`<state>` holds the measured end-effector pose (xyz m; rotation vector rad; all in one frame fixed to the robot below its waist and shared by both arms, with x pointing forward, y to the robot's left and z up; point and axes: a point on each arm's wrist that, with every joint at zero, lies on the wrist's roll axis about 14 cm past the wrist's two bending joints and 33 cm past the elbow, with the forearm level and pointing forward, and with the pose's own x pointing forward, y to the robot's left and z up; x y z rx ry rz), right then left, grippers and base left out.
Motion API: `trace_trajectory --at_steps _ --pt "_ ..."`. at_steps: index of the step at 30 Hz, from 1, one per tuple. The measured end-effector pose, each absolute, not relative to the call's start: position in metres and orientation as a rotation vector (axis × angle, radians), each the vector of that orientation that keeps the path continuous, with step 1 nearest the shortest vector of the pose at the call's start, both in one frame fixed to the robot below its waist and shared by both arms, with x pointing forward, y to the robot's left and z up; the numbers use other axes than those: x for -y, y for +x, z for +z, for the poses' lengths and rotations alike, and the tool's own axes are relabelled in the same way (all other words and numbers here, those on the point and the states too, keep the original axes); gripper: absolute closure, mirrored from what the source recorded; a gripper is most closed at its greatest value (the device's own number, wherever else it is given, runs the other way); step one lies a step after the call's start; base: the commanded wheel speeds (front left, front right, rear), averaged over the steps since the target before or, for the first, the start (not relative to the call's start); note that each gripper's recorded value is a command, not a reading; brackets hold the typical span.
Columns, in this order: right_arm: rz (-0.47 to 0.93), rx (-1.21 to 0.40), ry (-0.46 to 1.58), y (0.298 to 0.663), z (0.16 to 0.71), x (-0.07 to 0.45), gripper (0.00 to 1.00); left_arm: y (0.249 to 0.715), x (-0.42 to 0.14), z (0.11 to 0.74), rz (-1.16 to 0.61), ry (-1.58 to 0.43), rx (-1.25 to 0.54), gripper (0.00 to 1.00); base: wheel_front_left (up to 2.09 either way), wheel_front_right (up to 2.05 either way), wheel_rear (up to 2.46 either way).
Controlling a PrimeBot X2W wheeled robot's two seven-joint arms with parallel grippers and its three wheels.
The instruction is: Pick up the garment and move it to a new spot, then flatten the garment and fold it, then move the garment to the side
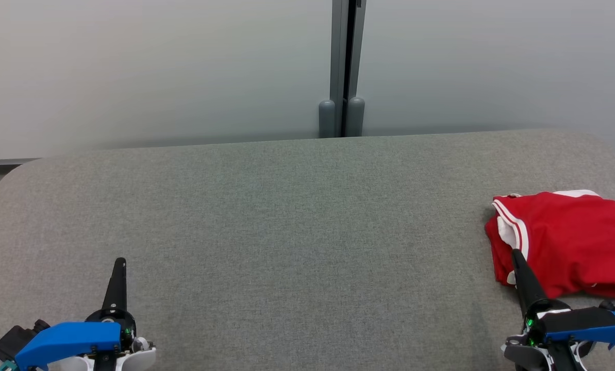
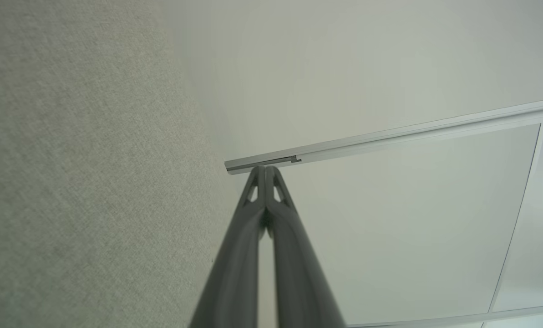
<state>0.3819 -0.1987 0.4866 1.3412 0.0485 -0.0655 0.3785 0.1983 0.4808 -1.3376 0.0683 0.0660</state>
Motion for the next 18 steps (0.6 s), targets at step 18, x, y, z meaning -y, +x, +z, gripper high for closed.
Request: trace_trajectory --at_steps 18 --pt "-0.038 -0.029 1.473 0.385 0.495 0.199 1.0 0.383 -0.2 0.493 0.04 -1.47 -0.035 1.0 0.0 0.0 0.0"
